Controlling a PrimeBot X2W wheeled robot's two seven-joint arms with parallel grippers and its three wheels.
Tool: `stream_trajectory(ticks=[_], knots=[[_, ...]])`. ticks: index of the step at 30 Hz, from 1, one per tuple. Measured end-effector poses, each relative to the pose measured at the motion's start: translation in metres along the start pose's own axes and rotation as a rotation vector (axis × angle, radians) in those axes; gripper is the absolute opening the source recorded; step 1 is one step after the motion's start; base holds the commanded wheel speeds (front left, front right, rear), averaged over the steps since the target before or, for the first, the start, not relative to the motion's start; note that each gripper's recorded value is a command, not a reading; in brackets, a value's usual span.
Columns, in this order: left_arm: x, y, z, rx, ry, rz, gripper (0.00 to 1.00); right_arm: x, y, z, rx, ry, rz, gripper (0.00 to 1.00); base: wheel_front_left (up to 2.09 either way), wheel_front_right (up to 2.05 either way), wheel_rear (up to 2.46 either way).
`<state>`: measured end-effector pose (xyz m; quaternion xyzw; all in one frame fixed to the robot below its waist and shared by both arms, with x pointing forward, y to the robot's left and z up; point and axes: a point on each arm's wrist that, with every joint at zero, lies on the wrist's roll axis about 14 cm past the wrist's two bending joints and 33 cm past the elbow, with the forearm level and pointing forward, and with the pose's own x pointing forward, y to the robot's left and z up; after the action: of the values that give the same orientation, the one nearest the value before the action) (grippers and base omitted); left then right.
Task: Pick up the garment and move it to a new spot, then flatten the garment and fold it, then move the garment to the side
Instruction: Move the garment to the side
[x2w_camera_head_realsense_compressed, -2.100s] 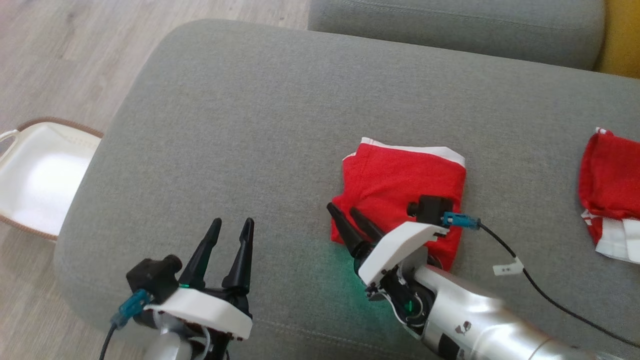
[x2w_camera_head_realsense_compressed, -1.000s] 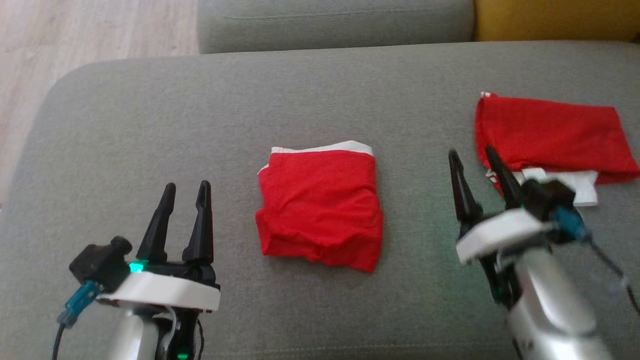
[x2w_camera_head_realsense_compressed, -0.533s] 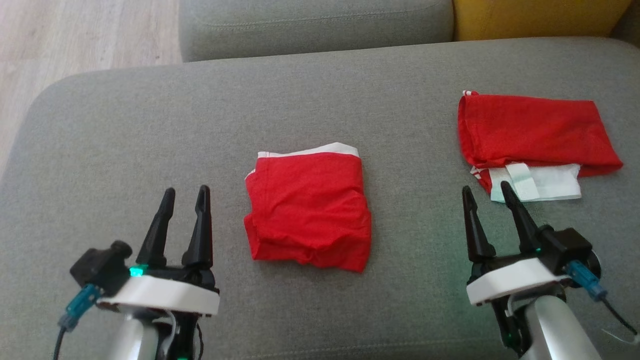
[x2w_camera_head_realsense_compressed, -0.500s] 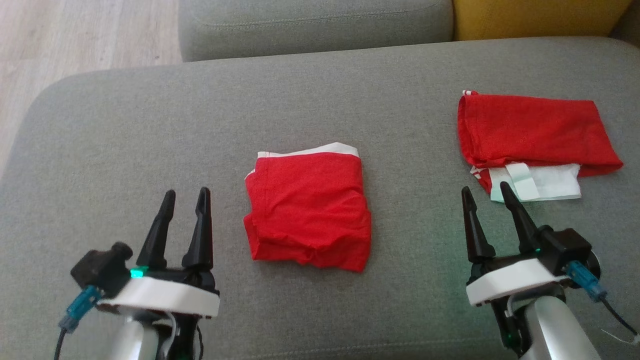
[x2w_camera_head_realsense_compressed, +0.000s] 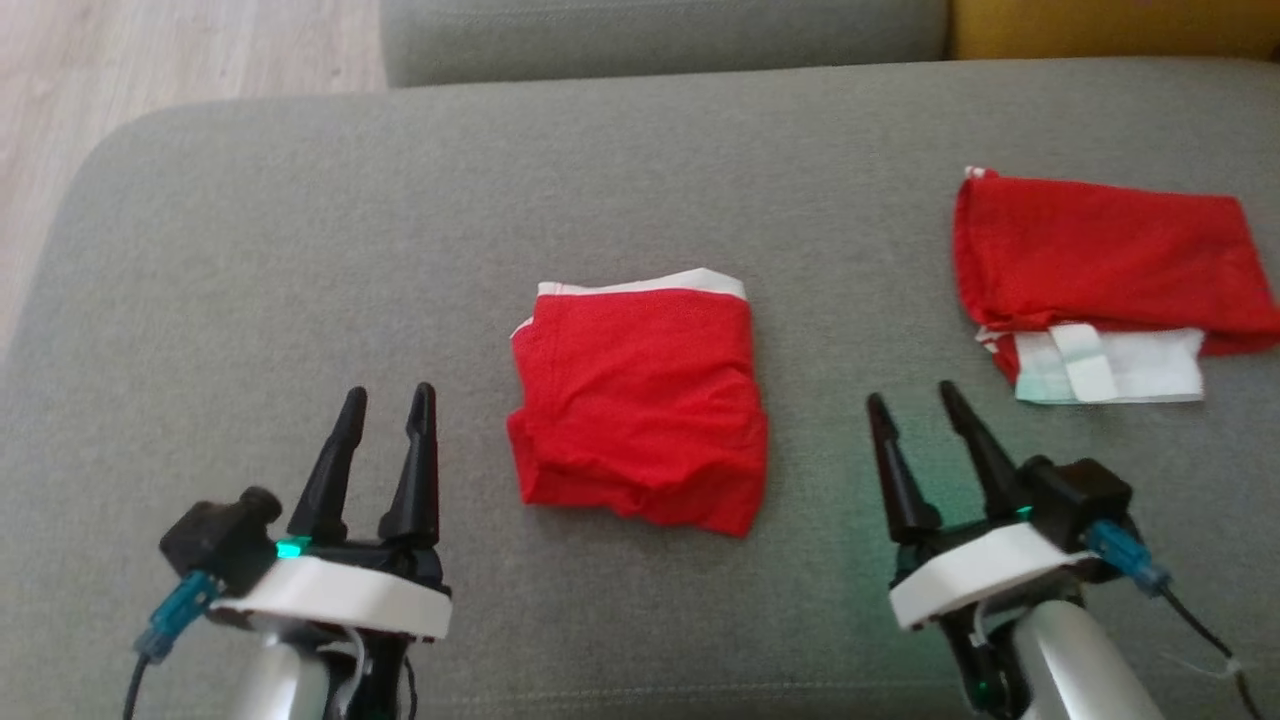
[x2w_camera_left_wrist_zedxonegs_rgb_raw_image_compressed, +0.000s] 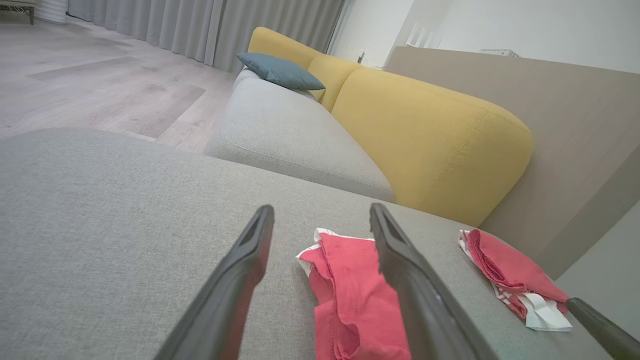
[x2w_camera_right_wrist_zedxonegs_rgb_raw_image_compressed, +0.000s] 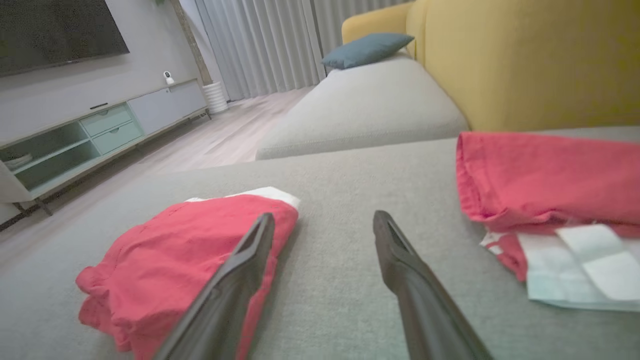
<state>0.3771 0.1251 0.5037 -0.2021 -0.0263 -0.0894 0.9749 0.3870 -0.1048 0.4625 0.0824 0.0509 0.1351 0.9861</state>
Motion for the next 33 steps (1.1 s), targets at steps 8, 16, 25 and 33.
stream_trajectory(ticks=[8,16,25,33], knots=[[0.005,0.012,-0.001,0.005,0.005,0.033,1.00,0.021,0.041,-0.040,0.123,0.185,0.120,1.00,0.00,0.00,0.00],[0.000,0.031,-0.008,0.002,0.029,0.094,1.00,0.042,0.061,-0.083,0.230,0.353,0.164,1.00,0.00,0.00,0.00],[-0.005,0.047,-0.008,0.008,0.035,0.145,1.00,0.068,0.078,-0.106,0.157,0.444,0.235,1.00,0.00,0.00,0.00],[-0.004,0.049,-0.006,0.008,0.029,0.149,1.00,0.076,0.068,-0.105,0.030,0.443,0.238,0.00,0.00,0.00,0.00]])
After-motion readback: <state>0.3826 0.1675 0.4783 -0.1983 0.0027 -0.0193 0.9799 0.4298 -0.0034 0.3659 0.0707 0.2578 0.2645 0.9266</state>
